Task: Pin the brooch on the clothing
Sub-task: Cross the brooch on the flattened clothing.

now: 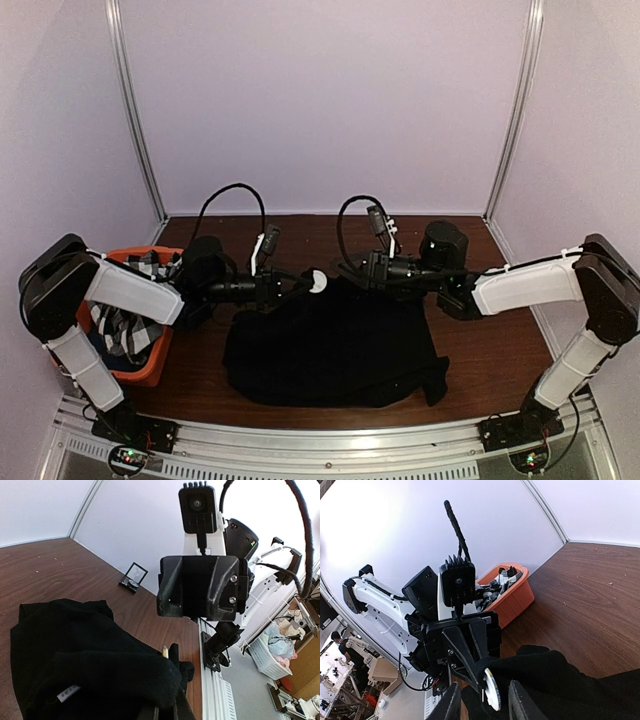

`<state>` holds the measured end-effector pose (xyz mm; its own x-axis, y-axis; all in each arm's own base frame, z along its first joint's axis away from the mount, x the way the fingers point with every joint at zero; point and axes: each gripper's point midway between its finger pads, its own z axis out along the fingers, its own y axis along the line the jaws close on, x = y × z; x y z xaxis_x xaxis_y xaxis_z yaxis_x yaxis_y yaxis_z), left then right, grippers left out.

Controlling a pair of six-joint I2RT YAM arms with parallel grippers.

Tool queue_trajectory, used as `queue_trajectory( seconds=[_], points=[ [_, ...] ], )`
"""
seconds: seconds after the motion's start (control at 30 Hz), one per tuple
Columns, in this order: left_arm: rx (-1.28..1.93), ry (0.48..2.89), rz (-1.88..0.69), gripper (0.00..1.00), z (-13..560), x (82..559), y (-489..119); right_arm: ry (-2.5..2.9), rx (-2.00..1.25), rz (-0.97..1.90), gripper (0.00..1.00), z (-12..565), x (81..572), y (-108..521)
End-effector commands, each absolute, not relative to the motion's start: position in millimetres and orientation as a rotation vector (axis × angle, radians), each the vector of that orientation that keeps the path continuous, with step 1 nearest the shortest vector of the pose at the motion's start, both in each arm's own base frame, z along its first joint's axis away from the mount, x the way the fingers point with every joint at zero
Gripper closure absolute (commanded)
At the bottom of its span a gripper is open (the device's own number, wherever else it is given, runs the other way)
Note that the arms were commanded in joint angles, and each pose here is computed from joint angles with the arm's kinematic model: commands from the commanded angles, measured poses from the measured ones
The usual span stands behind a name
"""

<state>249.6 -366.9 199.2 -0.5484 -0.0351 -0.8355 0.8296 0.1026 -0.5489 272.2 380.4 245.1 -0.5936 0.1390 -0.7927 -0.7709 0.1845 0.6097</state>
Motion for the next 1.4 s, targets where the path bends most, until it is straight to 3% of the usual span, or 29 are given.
queue_trajectory(
  seconds=[0.0, 0.47, 1.37],
  points=[
    [0.802, 1.582, -1.542, 1.00, 217, 248, -368, 1.729, -0.602, 1.482, 0.67, 228, 272, 382],
    [0.805, 1.574, -1.555, 1.00, 217, 244, -369, 1.789, -0.658, 1.498, 0.72, 204, 264, 401],
    [0.823, 1.579, -1.578, 1.00, 209, 236, -371, 1.725, -0.668, 1.576, 0.82, 222, 264, 408]
  ],
)
